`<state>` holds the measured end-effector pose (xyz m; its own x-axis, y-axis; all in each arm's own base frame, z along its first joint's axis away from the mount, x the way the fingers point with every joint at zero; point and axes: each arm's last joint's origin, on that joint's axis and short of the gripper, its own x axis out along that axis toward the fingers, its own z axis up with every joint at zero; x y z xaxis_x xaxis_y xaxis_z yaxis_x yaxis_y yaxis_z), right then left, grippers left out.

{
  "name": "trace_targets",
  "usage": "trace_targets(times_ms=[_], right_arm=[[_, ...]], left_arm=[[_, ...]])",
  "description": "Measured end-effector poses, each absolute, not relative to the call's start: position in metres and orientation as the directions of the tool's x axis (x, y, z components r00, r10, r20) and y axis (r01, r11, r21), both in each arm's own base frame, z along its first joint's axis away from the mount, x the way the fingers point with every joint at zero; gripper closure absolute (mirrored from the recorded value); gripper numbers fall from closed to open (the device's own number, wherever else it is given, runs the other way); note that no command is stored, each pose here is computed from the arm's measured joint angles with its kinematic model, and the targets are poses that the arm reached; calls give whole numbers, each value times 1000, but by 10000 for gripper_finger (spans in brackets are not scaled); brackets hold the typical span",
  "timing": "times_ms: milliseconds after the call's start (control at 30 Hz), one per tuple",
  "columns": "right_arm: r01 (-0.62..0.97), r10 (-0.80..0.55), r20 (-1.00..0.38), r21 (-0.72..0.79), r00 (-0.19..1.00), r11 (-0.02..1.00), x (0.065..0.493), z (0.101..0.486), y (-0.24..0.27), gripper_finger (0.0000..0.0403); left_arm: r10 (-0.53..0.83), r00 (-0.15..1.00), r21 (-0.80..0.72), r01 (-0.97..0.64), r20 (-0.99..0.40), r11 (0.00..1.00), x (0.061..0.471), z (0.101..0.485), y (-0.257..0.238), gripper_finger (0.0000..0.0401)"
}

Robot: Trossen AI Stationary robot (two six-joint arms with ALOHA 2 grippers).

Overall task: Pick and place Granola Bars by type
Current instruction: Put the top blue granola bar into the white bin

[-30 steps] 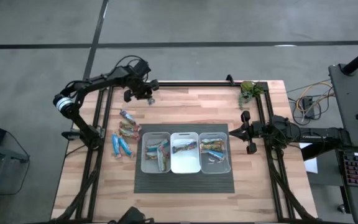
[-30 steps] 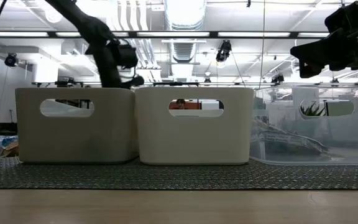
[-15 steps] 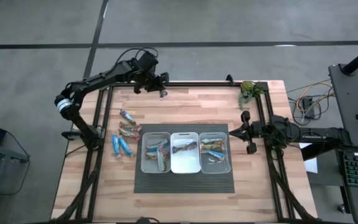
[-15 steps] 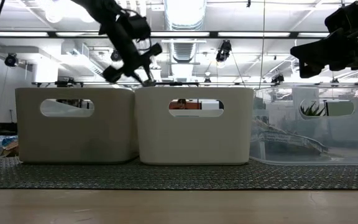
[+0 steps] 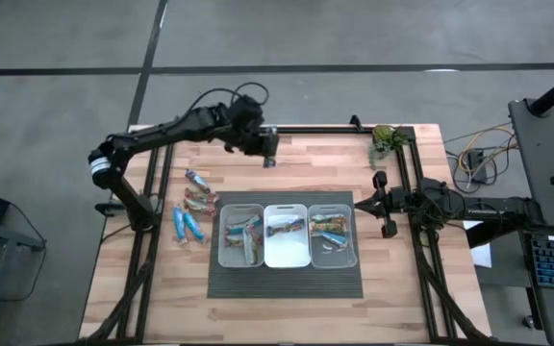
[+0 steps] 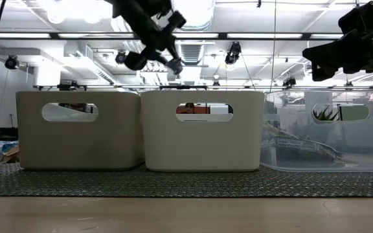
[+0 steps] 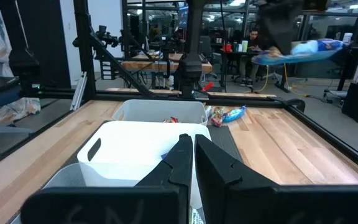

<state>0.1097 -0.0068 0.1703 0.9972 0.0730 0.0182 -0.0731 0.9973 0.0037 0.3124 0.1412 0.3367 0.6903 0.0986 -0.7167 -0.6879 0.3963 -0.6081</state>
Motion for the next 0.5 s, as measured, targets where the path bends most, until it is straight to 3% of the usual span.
trace_targets(times_ms=[233,500], right_arm=[[-73,73,18,4,997,997,110,170,-7,394],[-73,73,18,4,997,997,110,170,-7,394]], left_arm=[[16,721,-631,-616,-693,472,329,339,105,328],[-42,721,-656,-601,-691,457,339,339,68,328]])
